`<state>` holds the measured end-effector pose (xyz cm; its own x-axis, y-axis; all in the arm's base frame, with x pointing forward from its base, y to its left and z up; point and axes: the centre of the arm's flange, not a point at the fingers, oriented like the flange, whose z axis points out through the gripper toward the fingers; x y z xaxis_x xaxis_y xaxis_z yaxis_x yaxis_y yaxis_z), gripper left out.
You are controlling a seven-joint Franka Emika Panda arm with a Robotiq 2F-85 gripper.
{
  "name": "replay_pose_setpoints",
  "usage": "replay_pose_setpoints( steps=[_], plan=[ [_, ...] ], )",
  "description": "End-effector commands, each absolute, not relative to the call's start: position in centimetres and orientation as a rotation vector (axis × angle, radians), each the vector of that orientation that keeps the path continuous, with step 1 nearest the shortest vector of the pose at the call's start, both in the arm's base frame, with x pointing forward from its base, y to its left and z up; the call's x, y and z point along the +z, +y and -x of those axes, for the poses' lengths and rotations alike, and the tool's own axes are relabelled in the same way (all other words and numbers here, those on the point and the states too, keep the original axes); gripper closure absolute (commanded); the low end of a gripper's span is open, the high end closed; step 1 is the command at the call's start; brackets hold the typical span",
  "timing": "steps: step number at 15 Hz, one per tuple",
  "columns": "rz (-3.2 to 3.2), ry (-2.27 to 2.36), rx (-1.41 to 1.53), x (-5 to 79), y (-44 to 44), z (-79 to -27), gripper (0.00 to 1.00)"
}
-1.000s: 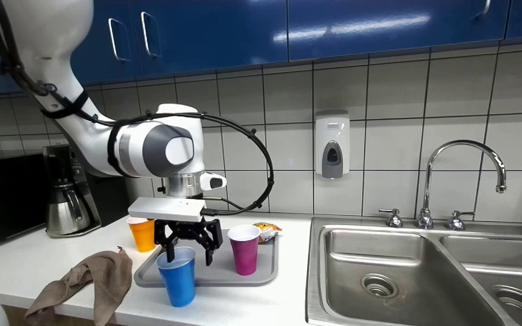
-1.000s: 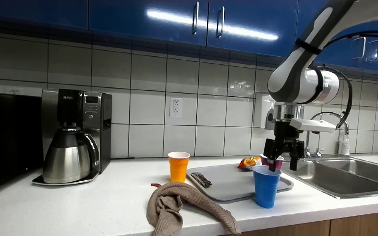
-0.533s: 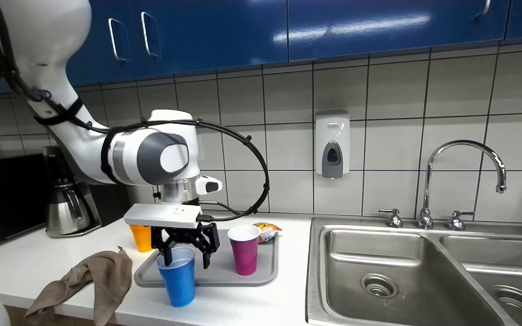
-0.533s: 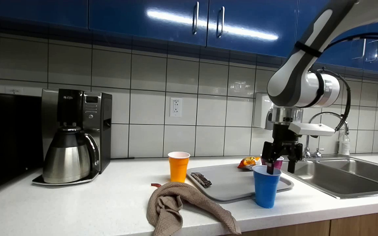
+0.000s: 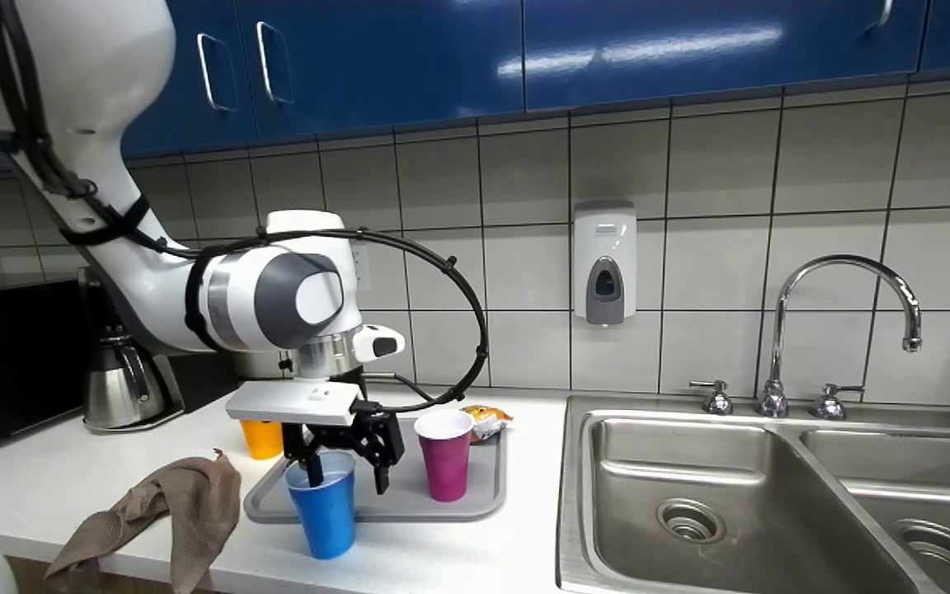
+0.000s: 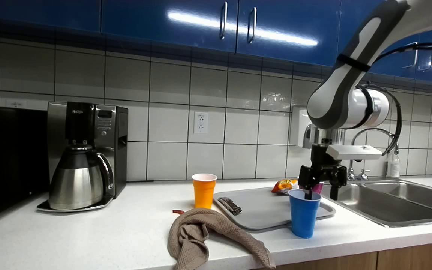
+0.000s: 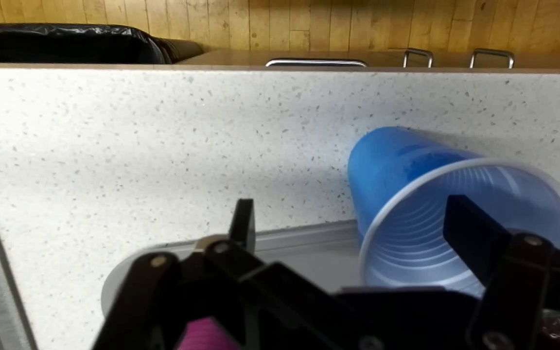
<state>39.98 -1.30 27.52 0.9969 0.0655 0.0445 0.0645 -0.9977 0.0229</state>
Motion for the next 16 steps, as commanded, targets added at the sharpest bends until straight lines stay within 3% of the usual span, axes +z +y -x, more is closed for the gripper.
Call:
replay_pose_setpoints(
  steps=[1,2,4,12,13,16],
  plan=[
    [-3.068,0.045,0.084,27.1,-0.8,-39.7,0.00],
    [-3.069,0.044,0.081,27.1,-0.7,-39.7,0.25],
    [-3.069,0.066,0.068,26.9,-0.5,-39.6,0.32],
    [-3.084,0.098,0.025,25.9,0.0,-39.3,0.95],
    [-3.085,0.100,0.023,25.8,0.0,-39.3,1.00],
    [-3.107,0.105,0.014,26.3,-0.1,-39.4,0.99]
  ],
)
